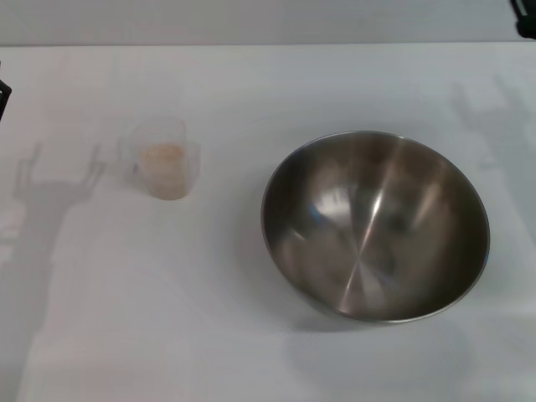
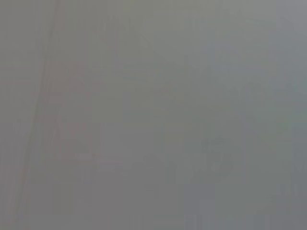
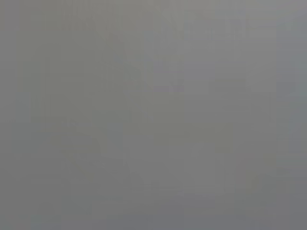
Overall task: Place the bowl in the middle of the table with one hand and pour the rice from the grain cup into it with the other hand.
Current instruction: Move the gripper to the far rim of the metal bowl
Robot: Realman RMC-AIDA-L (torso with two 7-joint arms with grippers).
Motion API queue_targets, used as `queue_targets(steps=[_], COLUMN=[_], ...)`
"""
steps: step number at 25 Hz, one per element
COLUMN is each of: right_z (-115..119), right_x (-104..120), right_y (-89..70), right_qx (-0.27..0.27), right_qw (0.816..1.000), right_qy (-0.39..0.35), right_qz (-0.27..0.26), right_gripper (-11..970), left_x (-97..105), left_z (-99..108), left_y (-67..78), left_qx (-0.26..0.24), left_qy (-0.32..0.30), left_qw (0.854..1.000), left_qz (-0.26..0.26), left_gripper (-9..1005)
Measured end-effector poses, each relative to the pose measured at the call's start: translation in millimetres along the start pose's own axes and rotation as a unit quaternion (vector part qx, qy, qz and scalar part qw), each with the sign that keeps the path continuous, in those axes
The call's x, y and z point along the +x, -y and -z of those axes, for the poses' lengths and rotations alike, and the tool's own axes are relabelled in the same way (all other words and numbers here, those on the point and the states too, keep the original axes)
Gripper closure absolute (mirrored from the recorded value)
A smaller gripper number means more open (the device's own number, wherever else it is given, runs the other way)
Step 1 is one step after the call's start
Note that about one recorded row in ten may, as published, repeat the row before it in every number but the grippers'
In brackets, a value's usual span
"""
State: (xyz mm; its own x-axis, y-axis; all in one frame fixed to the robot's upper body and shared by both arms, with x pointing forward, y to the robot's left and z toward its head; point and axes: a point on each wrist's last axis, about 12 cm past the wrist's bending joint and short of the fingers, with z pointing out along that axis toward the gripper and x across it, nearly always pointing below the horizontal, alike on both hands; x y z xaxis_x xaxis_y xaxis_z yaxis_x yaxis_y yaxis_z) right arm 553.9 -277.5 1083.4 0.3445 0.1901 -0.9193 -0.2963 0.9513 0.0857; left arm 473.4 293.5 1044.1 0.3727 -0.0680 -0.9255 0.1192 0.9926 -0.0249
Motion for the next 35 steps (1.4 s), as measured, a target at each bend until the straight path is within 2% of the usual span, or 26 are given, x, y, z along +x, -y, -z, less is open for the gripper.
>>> queue_targets(steps=[1,5,7,13,15,18,20,21,24,25,26,27,29,30,31,32,33,34,35], right_z=[0,-6,-8,-16,-28,-38,-52,-52,-65,-73,-73,-79,-82,-88,-88,-92,-92,-93,-93], right_x=[0,-11,-19,-35,-38,-41,-49,-49,-61,-71,-71,-79,-83,-91,-91,-100,-100,-105,-113], right_y=[0.0,0.9,4.2,8.8,1.6,-5.0,-18.9,-18.9,-32.2,-44.0,-44.0,-55.1,-60.7,-71.3,-71.3,-77.5,-77.5,-78.6,-79.9], right_qx=[0.000,-0.084,-0.100,-0.115,-0.109,-0.100,-0.087,-0.087,-0.061,-0.046,-0.046,-0.036,-0.030,-0.027,-0.027,-0.035,-0.035,-0.041,-0.064], right_qw=[1.000,0.995,0.993,0.988,0.983,0.978,0.969,0.969,0.956,0.944,0.944,0.932,0.924,0.909,0.909,0.889,0.889,0.881,0.863], right_qy=[0.000,-0.035,-0.046,-0.093,-0.143,-0.177,-0.231,-0.231,-0.287,-0.325,-0.325,-0.361,-0.378,-0.414,-0.414,-0.452,-0.452,-0.468,-0.497], right_qz=[0.000,-0.038,-0.043,-0.053,-0.046,-0.039,-0.028,-0.028,-0.014,0.004,0.004,0.026,0.035,0.047,0.047,0.054,0.054,0.056,0.064], right_gripper=[239,240,240,240,240,240,241,241,241,241,241,241,241,241,241,241,241,241,241], left_x=[0,0,0,0,0,0,0,0,0,-1,-1,-1,-1,-1,-1,-1,-1,-1,-1], left_z=[0,1,1,-1,-2,-2,-3,-3,-4,-4,-4,-4,-4,-5,-5,-5,-5,-5,-7], left_y=[-1.3,-2.7,-3.1,-3.6,-3.6,-3.6,-3.4,-3.4,-3.8,-4.5,-4.5,-4.5,-4.4,-4.3,-4.3,-4.3,-4.3,-4.2,-3.9], left_qx=[-0.002,-0.004,-0.004,-0.003,-0.003,-0.002,-0.002,-0.002,-0.004,-0.006,-0.006,-0.007,-0.007,-0.007,-0.007,-0.007,-0.007,-0.007,-0.006], left_qy=[0.000,-0.001,-0.001,-0.001,0.000,0.000,0.000,0.000,0.002,0.003,0.003,0.004,0.004,0.004,0.004,0.005,0.005,0.005,0.006], left_qw=[1.000,1.000,1.000,1.000,1.000,1.000,1.000,1.000,1.000,1.000,1.000,1.000,1.000,1.000,1.000,1.000,1.000,1.000,1.000], left_qz=[-0.002,-0.004,-0.005,-0.006,-0.006,-0.006,-0.006,-0.006,-0.006,-0.007,-0.007,-0.006,-0.006,-0.006,-0.006,-0.006,-0.006,-0.006,-0.006], left_gripper=[128,128,128,128,128,128,128,128,129,129,129,129,129,129,129,129,129,129,129])
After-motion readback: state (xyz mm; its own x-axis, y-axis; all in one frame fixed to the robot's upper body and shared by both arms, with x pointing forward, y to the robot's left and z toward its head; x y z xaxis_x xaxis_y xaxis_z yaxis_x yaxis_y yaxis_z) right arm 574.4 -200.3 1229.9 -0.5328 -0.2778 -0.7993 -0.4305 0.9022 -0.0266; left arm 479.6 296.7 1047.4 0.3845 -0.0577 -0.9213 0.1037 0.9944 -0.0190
